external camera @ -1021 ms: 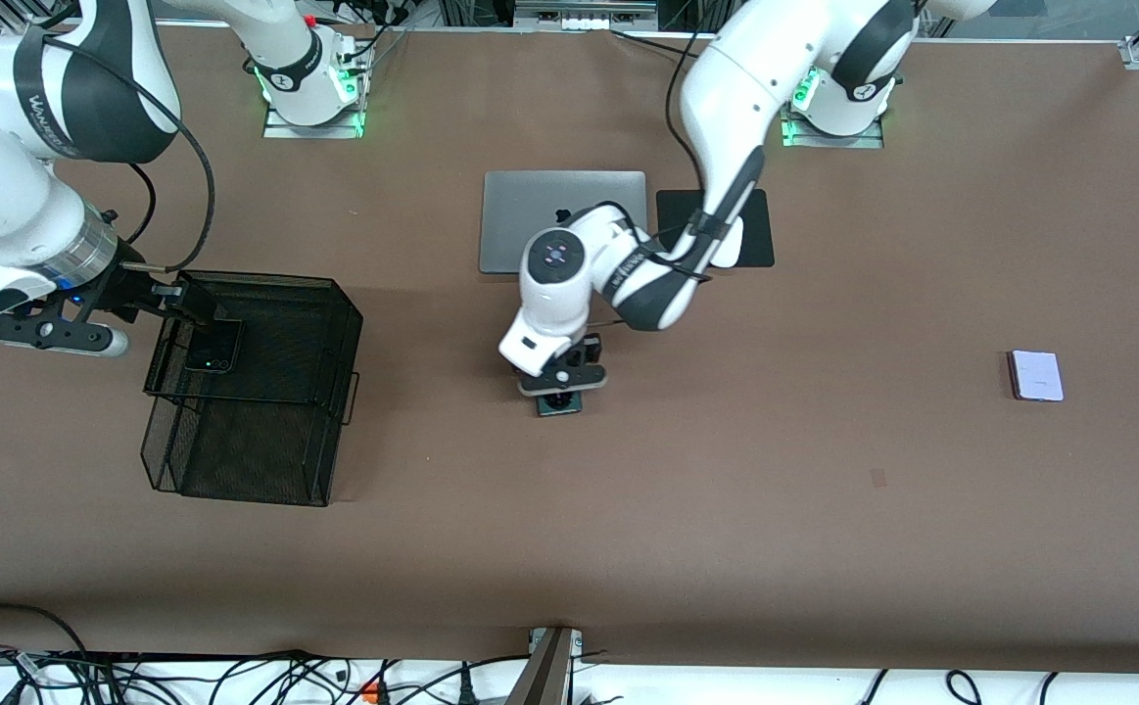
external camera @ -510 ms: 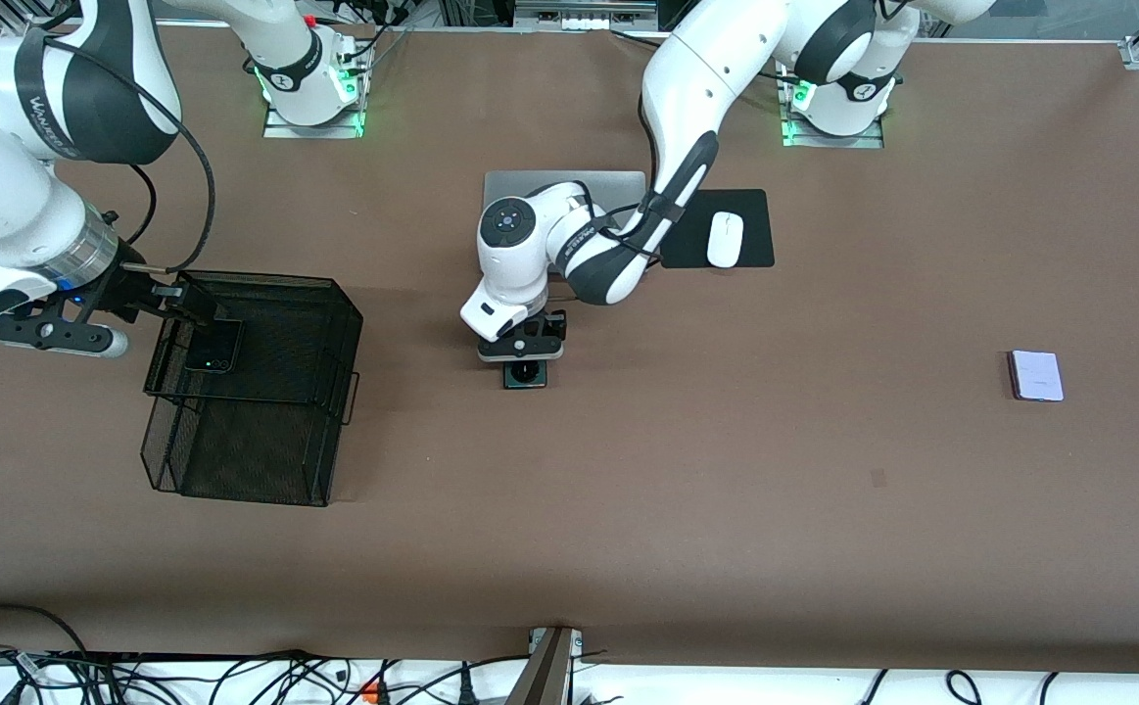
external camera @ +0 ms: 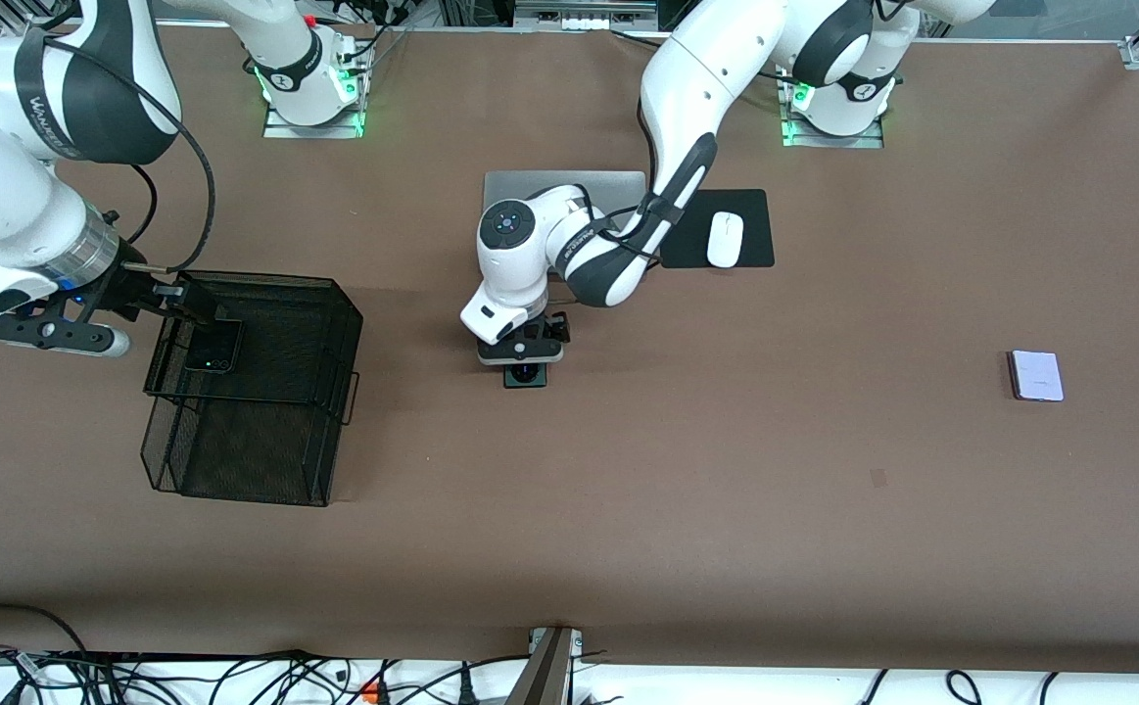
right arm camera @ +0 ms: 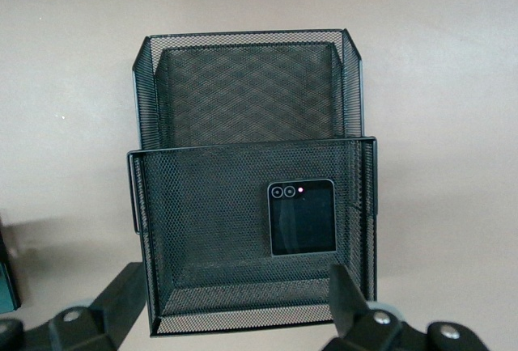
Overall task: Place phones with both arms
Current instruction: 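Set the green phone beside the laptop while the right gripper withdraws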
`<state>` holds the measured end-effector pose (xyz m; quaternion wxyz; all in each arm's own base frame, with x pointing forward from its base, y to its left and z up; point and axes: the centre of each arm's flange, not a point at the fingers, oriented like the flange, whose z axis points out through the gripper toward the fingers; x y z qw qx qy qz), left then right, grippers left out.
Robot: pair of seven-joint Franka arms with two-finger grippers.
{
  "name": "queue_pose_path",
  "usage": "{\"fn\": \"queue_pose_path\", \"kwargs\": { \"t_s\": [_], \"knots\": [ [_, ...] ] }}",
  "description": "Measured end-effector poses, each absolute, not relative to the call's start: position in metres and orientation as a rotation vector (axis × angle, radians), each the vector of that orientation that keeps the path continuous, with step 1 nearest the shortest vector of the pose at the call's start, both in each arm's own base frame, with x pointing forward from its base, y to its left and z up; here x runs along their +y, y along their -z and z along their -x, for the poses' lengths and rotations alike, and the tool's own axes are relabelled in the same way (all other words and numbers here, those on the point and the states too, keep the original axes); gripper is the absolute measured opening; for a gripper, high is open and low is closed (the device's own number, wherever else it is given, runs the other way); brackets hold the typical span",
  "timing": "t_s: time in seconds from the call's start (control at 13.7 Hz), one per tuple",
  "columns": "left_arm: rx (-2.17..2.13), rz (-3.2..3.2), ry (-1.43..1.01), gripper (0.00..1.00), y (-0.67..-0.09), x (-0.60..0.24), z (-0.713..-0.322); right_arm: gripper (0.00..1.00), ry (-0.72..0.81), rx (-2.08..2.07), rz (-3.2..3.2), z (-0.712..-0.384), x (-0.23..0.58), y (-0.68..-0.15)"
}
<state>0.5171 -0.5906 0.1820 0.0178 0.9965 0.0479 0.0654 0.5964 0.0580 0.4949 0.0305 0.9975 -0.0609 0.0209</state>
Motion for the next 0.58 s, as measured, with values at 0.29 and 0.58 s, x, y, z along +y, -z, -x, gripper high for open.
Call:
{"fn": "queue_pose_path", "kwargs": {
  "t_s": [0.29, 0.58],
  "knots": [
    [0.263, -3.107, -0.232, 1.00, -0.228, -0.555, -0.561, 1.00, 0.017, -0.156, -3.084, -0.590, 0.072, -0.491],
    [0.316, -3.175, -0.162, 1.00, -0.240, -0.486, -0.594, 1.00, 0.078, -0.101, -3.213, -0.573, 0.166, -0.490]
  ]
}}
